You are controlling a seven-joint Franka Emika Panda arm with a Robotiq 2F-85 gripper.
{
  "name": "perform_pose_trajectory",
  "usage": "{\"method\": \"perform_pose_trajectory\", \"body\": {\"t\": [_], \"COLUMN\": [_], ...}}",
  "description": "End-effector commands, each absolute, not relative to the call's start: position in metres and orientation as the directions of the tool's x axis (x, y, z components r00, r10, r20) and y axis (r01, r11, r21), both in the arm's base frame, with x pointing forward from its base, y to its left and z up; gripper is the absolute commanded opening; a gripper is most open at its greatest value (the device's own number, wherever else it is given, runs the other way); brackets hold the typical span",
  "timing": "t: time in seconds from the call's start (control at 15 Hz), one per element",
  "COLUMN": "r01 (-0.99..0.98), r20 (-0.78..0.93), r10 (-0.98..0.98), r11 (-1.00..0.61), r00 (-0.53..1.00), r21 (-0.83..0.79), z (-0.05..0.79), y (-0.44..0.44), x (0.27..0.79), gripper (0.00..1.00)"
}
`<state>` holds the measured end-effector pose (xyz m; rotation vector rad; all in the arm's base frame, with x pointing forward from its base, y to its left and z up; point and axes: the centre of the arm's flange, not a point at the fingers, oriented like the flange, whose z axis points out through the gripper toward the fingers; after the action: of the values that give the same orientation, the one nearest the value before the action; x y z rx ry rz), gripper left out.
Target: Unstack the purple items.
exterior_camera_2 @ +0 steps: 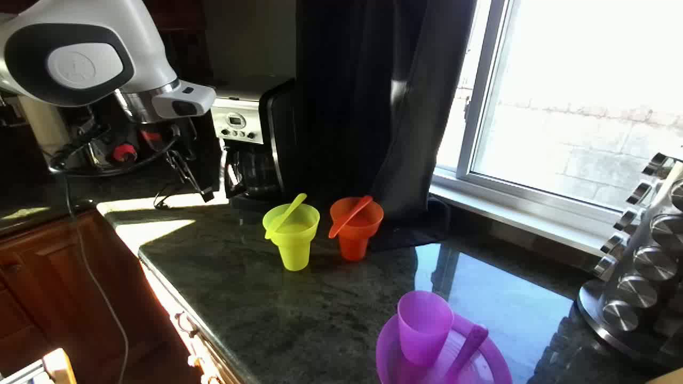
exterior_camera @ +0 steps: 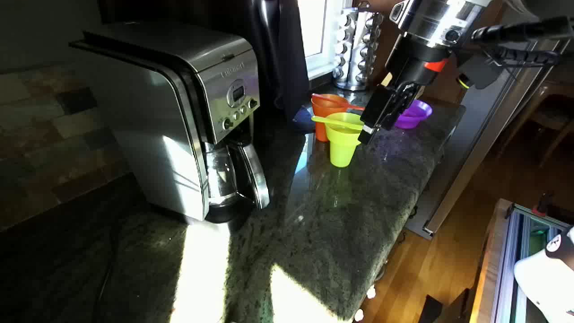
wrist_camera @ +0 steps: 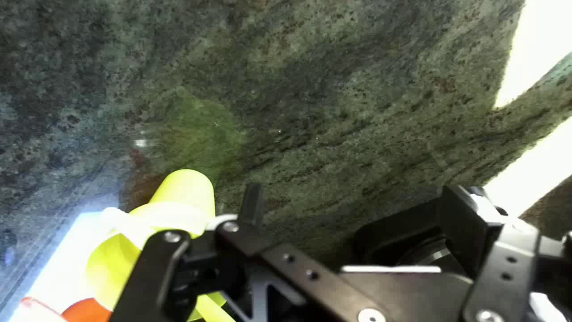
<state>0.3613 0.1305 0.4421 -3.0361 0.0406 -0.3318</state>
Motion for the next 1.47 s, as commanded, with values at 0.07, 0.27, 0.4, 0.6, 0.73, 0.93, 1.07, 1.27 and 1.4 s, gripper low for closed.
{"method": "perform_pose_trajectory", "body": {"t": [0.07, 0.27, 0.4, 0.6, 0.73, 0.93, 1.07, 1.27, 1.4], "r01": [-0.017, -0.017, -0.017, -0.126, -0.223, -0.352, -0.423, -0.507, -0.552], "r20": [0.214, 0.214, 0.214, 0.218, 0.236, 0.257, 0.268, 0.278, 0.280], "r10": [-0.036, -0.036, -0.036, -0.143, -0.241, -0.370, -0.438, -0.519, -0.559], "r11": [-0.996, -0.996, -0.996, -0.988, -0.970, -0.929, -0.899, -0.854, -0.826], "r00": [0.976, 0.976, 0.976, 0.965, 0.942, 0.893, 0.858, 0.809, 0.780], "r21": [-0.089, -0.089, -0.089, -0.087, -0.099, -0.114, -0.115, -0.118, -0.113], "z": [0.442, 0.442, 0.442, 0.446, 0.454, 0.465, 0.471, 0.476, 0.478], "y": [0.131, 0.131, 0.130, 0.101, 0.067, 0.009, -0.024, -0.065, -0.076], "x": [0.361, 0.361, 0.361, 0.367, 0.370, 0.373, 0.375, 0.376, 0.376], "gripper": [1.00, 1.00, 1.00, 1.00, 1.00, 1.00, 1.00, 1.00, 1.00]}}
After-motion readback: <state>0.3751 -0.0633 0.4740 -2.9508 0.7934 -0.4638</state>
